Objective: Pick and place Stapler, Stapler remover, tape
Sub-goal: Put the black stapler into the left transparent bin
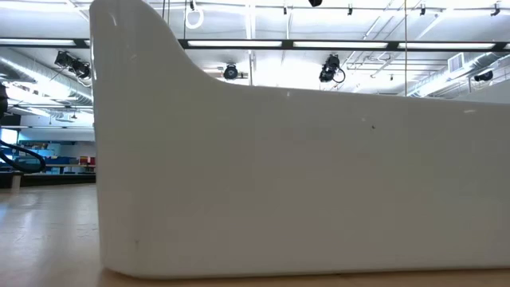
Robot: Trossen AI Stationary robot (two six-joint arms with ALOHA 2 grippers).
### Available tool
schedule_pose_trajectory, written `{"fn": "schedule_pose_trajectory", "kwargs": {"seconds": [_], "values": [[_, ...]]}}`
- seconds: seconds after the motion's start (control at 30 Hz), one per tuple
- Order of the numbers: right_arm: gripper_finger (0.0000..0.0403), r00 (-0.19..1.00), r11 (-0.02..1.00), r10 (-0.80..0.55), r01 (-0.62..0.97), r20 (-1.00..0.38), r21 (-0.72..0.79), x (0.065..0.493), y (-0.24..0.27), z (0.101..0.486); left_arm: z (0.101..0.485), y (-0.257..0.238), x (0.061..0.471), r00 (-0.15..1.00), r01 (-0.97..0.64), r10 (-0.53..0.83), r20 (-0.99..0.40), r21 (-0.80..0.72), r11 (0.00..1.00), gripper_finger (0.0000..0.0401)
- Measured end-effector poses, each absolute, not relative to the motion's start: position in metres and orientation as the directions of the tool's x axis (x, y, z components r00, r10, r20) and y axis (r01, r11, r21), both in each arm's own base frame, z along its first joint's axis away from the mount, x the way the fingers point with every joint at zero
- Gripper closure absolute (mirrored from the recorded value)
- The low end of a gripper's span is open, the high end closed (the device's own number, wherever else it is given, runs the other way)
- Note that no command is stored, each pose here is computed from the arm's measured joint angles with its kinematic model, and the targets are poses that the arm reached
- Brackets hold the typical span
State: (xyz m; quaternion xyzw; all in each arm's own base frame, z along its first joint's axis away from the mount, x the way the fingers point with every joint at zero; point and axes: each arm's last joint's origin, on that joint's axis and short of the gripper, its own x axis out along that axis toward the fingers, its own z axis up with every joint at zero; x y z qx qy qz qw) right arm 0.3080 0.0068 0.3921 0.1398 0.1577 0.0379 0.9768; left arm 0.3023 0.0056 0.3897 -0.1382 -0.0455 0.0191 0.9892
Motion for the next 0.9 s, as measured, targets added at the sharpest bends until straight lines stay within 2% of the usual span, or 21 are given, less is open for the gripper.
{"fn": "schedule_pose_trajectory", "kwargs": {"seconds": [0.23, 0.43, 0.53, 0.67, 0.9], "values": [[0.0295, 0.947, 0.958, 0.121, -0.033, -0.297, 0.285, 0.308, 0.007, 0.392, 0.389, 0.008, 0.302, 0.995, -0.036, 0.059, 0.078, -0.272, 0.962, 0.0251], [0.0148, 0.953, 0.958, 0.103, -0.018, -0.284, 0.287, 0.302, 0.003, 0.397, 0.381, 0.009, 0.303, 0.998, -0.058, 0.061, 0.003, -0.268, 0.962, 0.0251], [0.0105, 0.957, 0.957, 0.091, -0.007, -0.276, 0.291, 0.299, 0.001, 0.400, 0.377, 0.010, 0.303, 0.996, -0.090, 0.083, -0.037, -0.268, 0.959, 0.0251], [0.0098, 0.964, 0.957, 0.073, 0.004, -0.255, 0.289, 0.290, -0.003, 0.408, 0.367, 0.011, 0.302, 0.986, -0.130, 0.093, -0.141, -0.282, 0.951, 0.0251], [0.0137, 0.974, 0.957, 0.031, 0.035, -0.223, 0.287, 0.270, -0.013, 0.421, 0.342, 0.013, 0.295, 0.910, -0.249, 0.095, -0.404, -0.347, 0.904, 0.0251]]}}
